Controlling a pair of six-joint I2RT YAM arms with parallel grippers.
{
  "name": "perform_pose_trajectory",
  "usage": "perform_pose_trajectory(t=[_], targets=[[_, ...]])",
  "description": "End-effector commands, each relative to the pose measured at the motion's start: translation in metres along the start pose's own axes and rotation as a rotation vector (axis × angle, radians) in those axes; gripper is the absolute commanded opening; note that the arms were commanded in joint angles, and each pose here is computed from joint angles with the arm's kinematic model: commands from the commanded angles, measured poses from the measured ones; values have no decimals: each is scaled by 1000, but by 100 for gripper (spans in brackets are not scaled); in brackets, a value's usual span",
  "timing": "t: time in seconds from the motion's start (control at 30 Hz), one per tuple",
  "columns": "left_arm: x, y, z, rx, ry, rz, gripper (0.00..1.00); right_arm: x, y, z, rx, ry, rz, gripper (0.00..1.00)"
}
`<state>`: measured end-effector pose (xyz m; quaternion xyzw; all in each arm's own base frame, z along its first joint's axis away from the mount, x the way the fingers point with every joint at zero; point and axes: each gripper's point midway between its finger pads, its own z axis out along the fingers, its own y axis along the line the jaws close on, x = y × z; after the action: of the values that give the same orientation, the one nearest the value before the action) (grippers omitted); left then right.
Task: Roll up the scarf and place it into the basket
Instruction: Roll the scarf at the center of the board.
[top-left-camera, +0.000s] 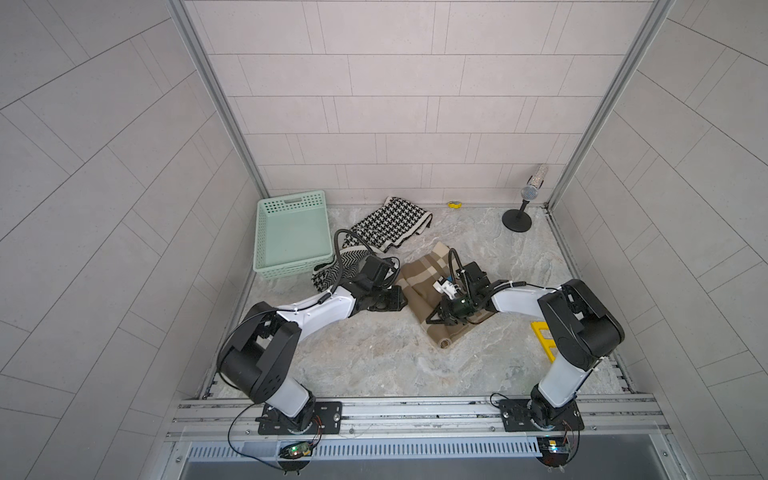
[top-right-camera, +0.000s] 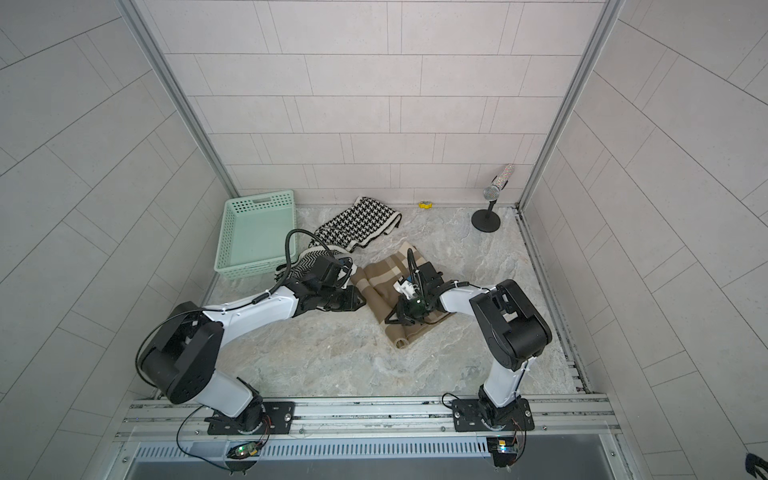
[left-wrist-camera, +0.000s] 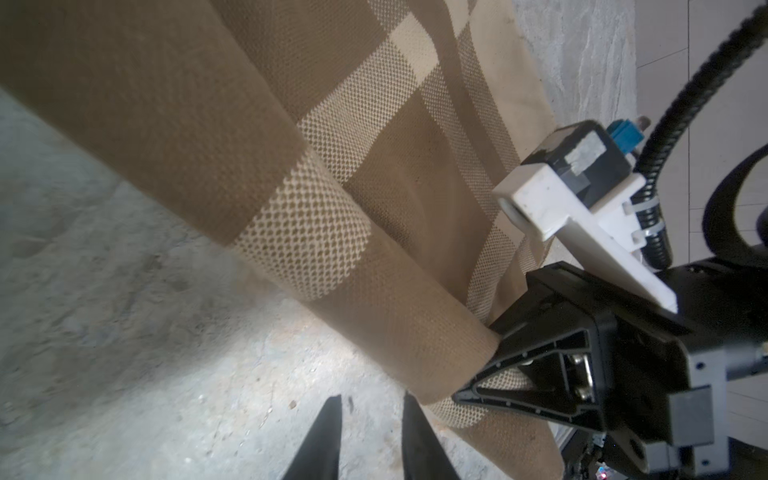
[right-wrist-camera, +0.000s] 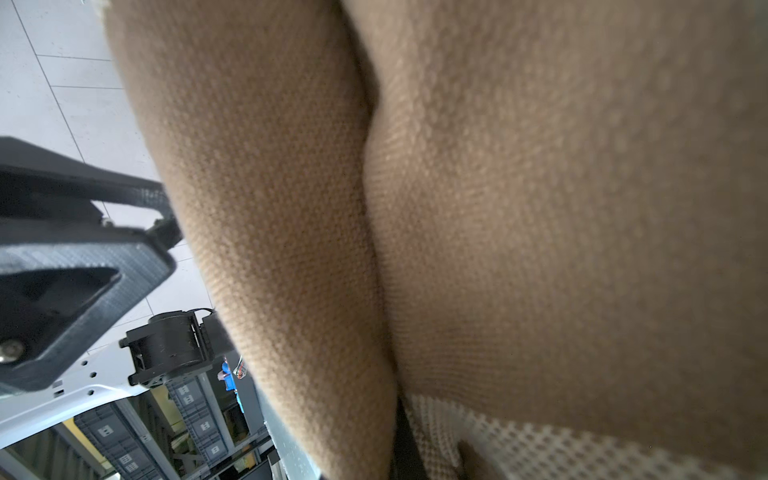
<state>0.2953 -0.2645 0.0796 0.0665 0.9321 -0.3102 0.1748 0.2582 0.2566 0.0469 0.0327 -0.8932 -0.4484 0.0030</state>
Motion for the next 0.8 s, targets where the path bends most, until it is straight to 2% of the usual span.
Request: perform_pose_trajectory(t=[0.0, 0.1, 0.27, 0.43, 0.57, 0.77], targets=[[-27, -18, 6, 55, -59, 25, 26, 3, -10, 3, 13, 9, 21, 3], [-34, -19, 19, 67, -57, 14, 24, 2, -12, 2, 24, 0, 20, 5], [-36, -5, 46, 27, -32, -15, 17, 2, -12, -4, 60, -18, 4, 15], [-43, 2, 62, -5, -1, -28, 16, 9, -16, -26, 195, -44, -40, 28], [-42, 5, 71, -25, 44, -47, 16, 15, -22, -60, 402, -135, -121, 40], [-35, 6, 77, -27, 97, -71, 16, 24, -3, -110, 857, -298, -462, 53]])
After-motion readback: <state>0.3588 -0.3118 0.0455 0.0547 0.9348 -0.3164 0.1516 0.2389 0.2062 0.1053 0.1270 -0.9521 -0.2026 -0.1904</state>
